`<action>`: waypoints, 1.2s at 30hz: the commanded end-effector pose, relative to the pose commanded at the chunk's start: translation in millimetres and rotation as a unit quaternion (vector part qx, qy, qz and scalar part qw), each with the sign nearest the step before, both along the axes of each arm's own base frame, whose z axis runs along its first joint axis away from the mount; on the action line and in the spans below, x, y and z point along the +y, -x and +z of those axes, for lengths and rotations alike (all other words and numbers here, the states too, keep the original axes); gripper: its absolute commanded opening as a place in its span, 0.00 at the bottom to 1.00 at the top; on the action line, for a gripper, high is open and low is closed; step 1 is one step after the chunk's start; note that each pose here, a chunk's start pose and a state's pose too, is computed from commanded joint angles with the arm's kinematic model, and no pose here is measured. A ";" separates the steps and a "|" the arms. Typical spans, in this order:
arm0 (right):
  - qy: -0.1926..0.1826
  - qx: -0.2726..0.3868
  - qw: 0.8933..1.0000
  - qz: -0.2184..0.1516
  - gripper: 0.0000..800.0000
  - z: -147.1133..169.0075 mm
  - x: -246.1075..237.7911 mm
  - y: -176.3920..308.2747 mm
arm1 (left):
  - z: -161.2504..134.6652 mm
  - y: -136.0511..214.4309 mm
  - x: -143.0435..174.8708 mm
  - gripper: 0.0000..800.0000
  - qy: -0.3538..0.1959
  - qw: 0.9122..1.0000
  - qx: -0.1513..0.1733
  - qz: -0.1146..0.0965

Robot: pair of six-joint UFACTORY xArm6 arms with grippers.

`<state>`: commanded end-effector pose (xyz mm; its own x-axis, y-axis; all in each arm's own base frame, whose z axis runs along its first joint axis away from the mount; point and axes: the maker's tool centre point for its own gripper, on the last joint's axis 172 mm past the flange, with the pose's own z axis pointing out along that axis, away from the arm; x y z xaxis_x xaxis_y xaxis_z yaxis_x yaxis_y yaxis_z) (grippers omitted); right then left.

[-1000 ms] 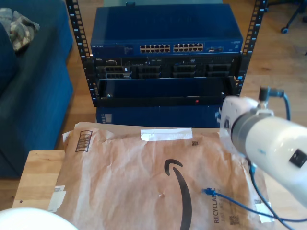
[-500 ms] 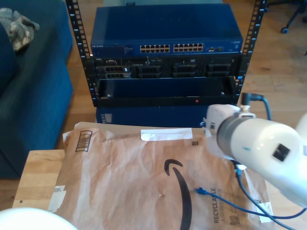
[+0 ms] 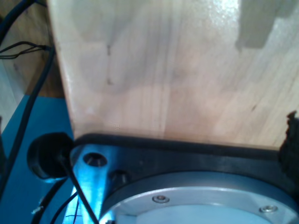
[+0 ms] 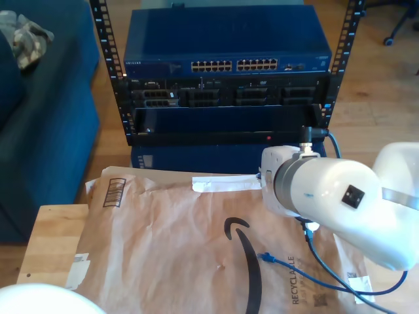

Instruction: Grab the cable and plug it in

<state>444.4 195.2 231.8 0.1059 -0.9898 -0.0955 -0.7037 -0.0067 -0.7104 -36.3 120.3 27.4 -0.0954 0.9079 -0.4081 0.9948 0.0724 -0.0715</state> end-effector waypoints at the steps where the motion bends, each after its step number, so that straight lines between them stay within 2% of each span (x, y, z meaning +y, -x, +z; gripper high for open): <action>1: 0.002 0.001 1.000 0.000 0.01 0.2 1.8 -7.0 | 0.0 0.0 0.0 1.00 0.000 1.000 0.000 0.000; 6: 0.035 -0.005 0.999 0.034 0.01 3.6 10.0 -29.2 | -0.2 0.0 -0.4 1.00 0.001 1.000 0.000 0.000; 12: 0.044 -0.006 0.997 0.057 0.01 16.0 11.4 -46.4 | 0.0 0.0 0.0 1.00 0.000 1.000 0.000 0.000; 15: 0.024 -0.030 0.995 0.093 0.01 34.3 21.7 -51.2 | 0.0 0.0 0.0 1.00 0.000 1.000 0.000 0.000; 17: 0.024 -0.055 0.991 0.121 0.01 44.4 25.5 -52.4 | 0.0 0.0 0.0 1.00 0.000 1.000 0.000 0.000; 20: 0.010 -0.093 0.985 0.142 0.01 59.8 35.7 -53.2 | 0.0 0.0 0.0 1.00 0.000 1.000 0.000 0.000; 23: -0.016 -0.128 0.980 0.150 0.01 70.8 44.4 -48.6 | 0.0 0.0 0.0 1.00 0.000 1.000 0.000 0.000; 27: -0.020 -0.134 0.979 0.155 0.02 67.5 45.5 -43.3 | 0.0 0.0 0.0 1.00 0.000 1.000 0.000 0.000; 29: -0.018 -0.151 0.975 0.164 0.02 75.7 47.6 -44.9 | 0.0 0.0 0.0 1.00 0.000 1.000 0.000 0.000; 31: -0.029 -0.168 0.971 0.169 0.01 78.9 51.6 -41.0 | 0.0 0.0 0.0 1.00 0.000 1.000 0.000 0.000; 33: -0.035 -0.169 0.970 0.171 0.01 68.7 49.4 -32.1 | 0.0 0.0 0.0 1.00 0.000 1.000 0.000 0.000; 36: -0.047 -0.190 0.965 0.176 0.01 78.3 52.9 -30.3 | 0.0 0.0 0.0 1.00 0.000 1.000 0.000 0.000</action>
